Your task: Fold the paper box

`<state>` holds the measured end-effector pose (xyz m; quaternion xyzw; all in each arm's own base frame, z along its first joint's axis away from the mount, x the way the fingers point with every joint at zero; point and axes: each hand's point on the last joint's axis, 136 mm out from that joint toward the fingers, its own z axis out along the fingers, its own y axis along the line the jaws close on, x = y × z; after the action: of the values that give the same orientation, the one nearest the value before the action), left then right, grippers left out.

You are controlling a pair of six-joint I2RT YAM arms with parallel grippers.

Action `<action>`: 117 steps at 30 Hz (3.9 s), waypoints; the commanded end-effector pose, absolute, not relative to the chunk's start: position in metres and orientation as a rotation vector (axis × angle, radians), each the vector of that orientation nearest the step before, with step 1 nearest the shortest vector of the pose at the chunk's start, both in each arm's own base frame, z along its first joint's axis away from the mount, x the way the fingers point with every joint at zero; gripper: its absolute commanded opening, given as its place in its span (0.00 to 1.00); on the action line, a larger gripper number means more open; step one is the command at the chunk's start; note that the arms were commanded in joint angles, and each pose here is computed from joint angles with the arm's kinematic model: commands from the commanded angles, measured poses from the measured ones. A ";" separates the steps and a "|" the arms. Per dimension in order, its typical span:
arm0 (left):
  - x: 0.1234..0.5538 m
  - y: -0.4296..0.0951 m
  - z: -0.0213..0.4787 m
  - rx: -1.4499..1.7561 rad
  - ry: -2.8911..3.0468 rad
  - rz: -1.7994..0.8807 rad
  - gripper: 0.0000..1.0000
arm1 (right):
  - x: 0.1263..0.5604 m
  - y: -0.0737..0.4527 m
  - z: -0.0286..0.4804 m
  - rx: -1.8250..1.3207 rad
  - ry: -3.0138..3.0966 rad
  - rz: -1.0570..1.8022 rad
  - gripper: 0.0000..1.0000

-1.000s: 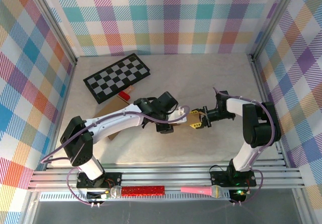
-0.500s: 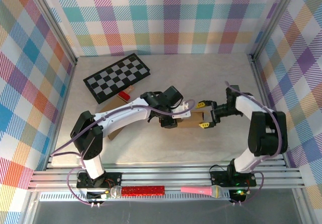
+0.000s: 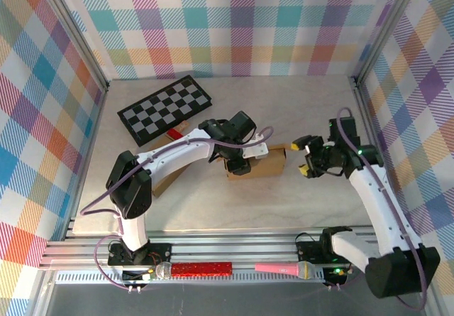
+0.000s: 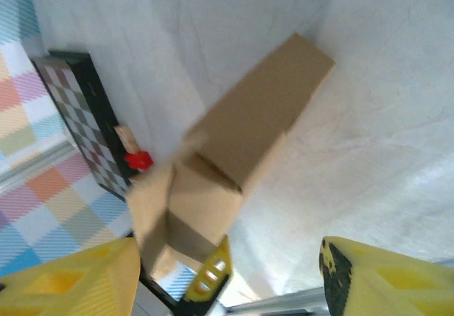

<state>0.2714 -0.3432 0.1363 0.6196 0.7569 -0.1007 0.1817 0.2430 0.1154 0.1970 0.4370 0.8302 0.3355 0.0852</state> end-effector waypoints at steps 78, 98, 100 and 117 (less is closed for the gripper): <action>0.253 -0.312 0.141 1.826 2.272 -0.408 0.43 | 0.300 0.151 0.178 -0.354 2.556 0.776 0.43; 0.255 -0.314 0.142 1.824 2.270 -0.407 0.43 | 0.279 0.153 0.184 -0.357 2.563 0.790 0.38; 0.254 -0.314 0.141 1.825 2.271 -0.409 0.43 | 0.278 0.153 0.184 -0.349 2.561 0.803 0.41; 0.252 -0.312 0.142 1.826 2.269 -0.413 0.43 | 0.290 0.154 0.184 -0.357 2.580 0.762 0.25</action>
<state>0.2579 -0.3186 0.1385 0.6162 0.7672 -0.1361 0.1149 0.2856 0.1514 0.1735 -0.1220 0.9306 0.2770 0.2057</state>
